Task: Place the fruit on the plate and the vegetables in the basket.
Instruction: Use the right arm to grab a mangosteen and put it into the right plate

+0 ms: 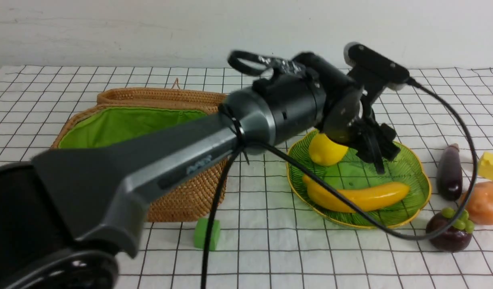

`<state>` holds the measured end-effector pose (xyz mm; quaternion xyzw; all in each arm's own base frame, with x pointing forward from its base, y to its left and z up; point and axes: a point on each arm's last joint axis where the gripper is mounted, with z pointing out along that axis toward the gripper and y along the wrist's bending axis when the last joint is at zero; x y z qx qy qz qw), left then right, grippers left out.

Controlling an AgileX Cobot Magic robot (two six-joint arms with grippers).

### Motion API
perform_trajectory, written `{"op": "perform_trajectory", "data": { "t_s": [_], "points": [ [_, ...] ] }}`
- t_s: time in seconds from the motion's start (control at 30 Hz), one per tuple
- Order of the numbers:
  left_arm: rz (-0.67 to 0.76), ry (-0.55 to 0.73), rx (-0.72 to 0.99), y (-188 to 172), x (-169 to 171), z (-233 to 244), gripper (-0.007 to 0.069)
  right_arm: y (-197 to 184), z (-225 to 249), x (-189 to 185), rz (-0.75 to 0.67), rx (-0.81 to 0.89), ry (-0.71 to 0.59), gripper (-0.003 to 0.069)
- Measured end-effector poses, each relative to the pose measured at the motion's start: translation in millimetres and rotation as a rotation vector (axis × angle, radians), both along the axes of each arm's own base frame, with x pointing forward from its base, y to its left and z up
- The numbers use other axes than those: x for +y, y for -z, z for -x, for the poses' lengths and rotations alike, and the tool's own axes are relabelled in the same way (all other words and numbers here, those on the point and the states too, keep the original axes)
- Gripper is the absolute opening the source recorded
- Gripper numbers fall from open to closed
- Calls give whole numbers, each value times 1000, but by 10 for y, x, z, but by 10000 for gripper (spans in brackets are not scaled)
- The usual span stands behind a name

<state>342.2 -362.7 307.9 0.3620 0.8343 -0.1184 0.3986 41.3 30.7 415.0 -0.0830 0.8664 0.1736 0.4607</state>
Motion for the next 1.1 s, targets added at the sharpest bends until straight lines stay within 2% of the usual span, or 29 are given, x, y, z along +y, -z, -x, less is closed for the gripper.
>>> {"op": "perform_trajectory", "data": {
  "t_s": [0.13,0.2,0.23,0.27,0.37,0.43,0.57,0.6,0.63,0.73,0.9,1.0,1.03,1.1],
  "points": [
    [-9,-26,90,-698,403,394,221,119,-479,37,41,161,18,128],
    [-13,-33,102,-984,607,579,46,206,-761,52,67,225,33,128],
    [-6,-33,97,-1050,648,616,35,205,-763,52,66,223,34,128],
    [-7,-41,107,-1233,803,756,-13,288,-966,61,88,270,45,130],
    [19,-48,121,-1505,1102,1044,-13,448,-1258,68,130,350,60,130],
    [37,-35,149,-1553,1280,1246,-13,548,-1391,67,159,399,67,130],
    [62,8,211,-1371,1583,1615,-13,725,-1604,28,219,480,121,133],
    [78,11,199,-1395,1627,1657,-13,746,-1629,21,228,488,128,134],
    [84,24,203,-1231,1770,1806,-13,823,-1716,-1,247,520,165,141],
    [135,30,158,-1058,2018,2030,-13,986,-1892,-23,285,571,205,163],
    [271,49,32,-926,2414,2393,-13,1293,-2207,-68,272,634,240,285],
    [346,76,-63,-952,2622,2585,-13,1505,-2403,-184,229,669,260,410],
    [346,77,-65,-950,2621,2584,-13,1519,-2403,-184,227,674,255,410],
    [402,95,-140,-1039,2745,2697,-13,1680,-2526,-261,181,695,246,504]
  ]
}}
